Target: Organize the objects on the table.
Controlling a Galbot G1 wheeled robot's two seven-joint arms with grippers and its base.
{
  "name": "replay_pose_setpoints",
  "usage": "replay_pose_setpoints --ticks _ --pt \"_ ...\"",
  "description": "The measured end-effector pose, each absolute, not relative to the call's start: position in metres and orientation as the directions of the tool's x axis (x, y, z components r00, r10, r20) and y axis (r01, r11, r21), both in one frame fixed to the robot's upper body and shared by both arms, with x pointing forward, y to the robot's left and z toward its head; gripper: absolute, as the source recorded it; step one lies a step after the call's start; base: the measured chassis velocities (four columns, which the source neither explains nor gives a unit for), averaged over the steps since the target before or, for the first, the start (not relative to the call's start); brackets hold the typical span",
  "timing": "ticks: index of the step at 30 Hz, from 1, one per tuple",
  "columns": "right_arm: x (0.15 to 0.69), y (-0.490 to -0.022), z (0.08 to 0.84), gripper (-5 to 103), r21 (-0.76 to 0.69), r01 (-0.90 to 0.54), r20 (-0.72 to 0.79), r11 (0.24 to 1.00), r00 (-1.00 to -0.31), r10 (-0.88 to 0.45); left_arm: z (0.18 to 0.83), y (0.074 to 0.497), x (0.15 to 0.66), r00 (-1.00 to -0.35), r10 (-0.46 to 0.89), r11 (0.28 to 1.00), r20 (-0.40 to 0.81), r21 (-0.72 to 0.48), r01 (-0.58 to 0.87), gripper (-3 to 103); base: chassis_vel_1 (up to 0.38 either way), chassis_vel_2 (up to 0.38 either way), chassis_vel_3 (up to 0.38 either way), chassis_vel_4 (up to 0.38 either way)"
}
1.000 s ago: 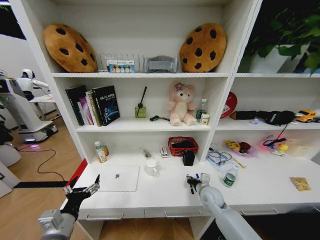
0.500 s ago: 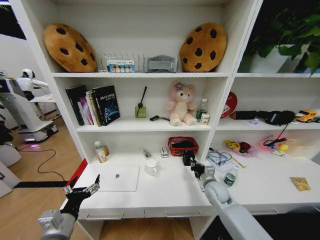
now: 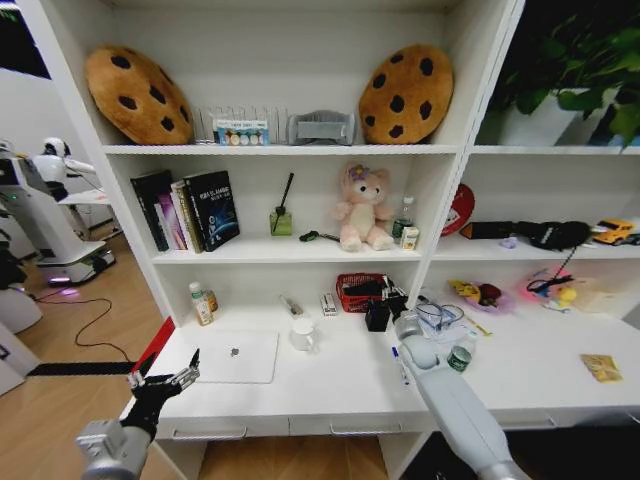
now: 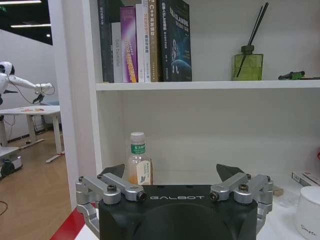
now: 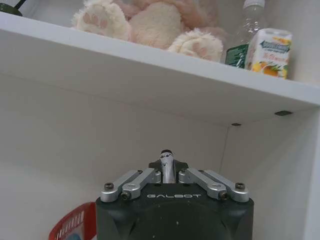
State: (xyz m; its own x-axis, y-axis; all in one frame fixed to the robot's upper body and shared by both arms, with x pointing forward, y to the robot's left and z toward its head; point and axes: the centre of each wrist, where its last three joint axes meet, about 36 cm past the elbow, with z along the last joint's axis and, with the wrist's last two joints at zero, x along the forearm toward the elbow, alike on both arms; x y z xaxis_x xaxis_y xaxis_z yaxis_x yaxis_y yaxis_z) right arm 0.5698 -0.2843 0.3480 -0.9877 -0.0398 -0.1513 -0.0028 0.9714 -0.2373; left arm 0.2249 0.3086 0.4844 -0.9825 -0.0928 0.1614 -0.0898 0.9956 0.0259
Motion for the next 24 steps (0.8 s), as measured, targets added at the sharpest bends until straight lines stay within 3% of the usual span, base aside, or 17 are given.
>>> replay_pose_setpoints --ticks 21,22,24 --pt "0.579 -0.293 0.320 8 -0.230 0.020 -0.074 0.973 -0.997 0.003 0.484 0.309 0.225 -0.983 -0.093 0.996 0.161 0.026 -0.090 100 0.000 0.000 0.000 0.000" --pt "0.577 -0.293 0.322 19 -0.229 0.025 -0.078 0.973 -0.997 0.007 0.484 0.309 0.225 -0.982 -0.093 0.996 0.161 0.026 -0.090 100 0.000 0.000 0.000 0.000" --pt "0.575 -0.293 0.323 19 -0.228 0.027 -0.081 0.973 -0.997 0.009 0.484 0.309 0.225 -0.982 -0.093 0.996 0.161 0.026 -0.090 100 0.000 0.000 0.000 0.000"
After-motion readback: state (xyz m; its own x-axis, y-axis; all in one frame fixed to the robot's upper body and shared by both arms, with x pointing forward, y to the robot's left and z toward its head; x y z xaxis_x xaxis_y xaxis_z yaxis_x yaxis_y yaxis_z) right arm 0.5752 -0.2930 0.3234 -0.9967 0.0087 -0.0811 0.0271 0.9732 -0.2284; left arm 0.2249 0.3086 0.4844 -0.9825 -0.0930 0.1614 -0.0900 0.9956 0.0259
